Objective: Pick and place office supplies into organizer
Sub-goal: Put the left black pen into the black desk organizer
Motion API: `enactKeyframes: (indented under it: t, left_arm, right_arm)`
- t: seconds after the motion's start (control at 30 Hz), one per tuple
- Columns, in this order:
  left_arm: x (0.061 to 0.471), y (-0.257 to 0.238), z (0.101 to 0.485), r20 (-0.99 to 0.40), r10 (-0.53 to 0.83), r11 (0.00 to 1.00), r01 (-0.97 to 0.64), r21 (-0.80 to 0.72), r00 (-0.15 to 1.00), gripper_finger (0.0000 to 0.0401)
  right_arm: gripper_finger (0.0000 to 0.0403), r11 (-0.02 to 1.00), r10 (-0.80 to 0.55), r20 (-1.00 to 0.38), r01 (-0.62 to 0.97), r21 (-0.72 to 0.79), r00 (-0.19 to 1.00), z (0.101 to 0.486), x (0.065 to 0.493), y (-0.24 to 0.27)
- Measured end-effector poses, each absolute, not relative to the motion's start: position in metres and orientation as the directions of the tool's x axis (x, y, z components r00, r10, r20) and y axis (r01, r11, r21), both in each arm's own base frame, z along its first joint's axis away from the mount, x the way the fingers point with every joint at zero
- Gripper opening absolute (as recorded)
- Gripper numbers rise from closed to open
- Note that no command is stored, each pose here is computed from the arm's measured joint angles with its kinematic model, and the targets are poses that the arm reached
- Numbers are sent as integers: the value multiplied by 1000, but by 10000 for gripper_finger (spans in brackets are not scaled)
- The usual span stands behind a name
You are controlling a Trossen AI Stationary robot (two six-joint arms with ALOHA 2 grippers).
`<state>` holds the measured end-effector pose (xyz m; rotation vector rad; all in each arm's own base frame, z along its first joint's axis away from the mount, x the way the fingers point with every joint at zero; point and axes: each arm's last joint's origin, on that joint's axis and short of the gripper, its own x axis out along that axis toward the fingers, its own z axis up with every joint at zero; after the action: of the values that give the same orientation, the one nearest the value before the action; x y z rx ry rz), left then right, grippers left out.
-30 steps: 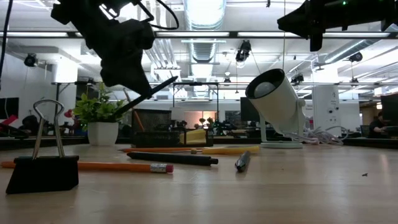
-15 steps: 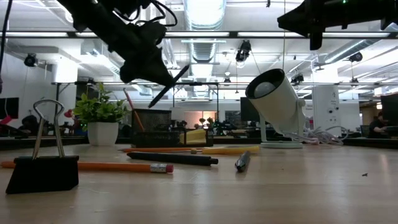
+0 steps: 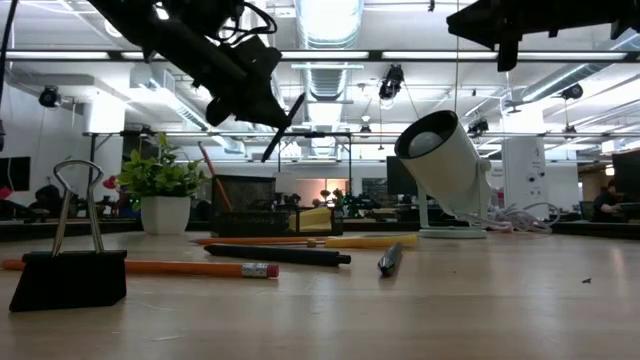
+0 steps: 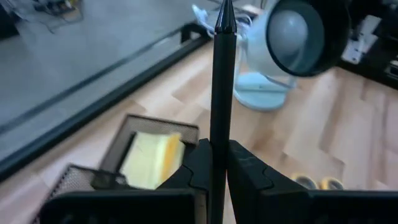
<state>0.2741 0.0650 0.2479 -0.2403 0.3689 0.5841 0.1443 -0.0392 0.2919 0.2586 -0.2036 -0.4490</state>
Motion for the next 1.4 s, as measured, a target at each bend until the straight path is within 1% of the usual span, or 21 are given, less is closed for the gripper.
enactKeyframes:
  t: [0.2,0.37,0.63,0.73,0.87,1.0,1.07,1.4]
  left_arm:
    - [273,82,255,-328,551,795,-602,-72,767,12]
    - [269,95,260,-282,654,727,-686,-24,702,12]
    - [262,112,256,-284,723,658,-753,5,630,12]
    - [259,116,252,-298,735,642,-767,15,609,12]
    - [256,117,247,-281,752,623,-782,11,596,12]
    - [253,116,240,-192,769,615,-788,-40,610,12]
    - [250,115,234,-179,770,615,-787,-48,612,12]
    - [240,111,211,-210,767,615,-788,-33,607,12]
  right_arm:
    - [59,869,-451,138,400,290,882,292,144,-39]
    - [59,870,-451,138,399,291,882,292,144,-39]
    - [59,870,-450,138,399,290,882,292,144,-39]
    - [59,870,-450,138,398,290,882,292,144,-39]
    - [59,870,-450,138,398,290,883,292,144,-39]
    - [59,871,-450,136,399,287,883,292,144,-39]
    - [59,871,-450,136,400,287,883,292,144,-39]
    - [59,871,-450,134,400,286,883,292,145,-39]
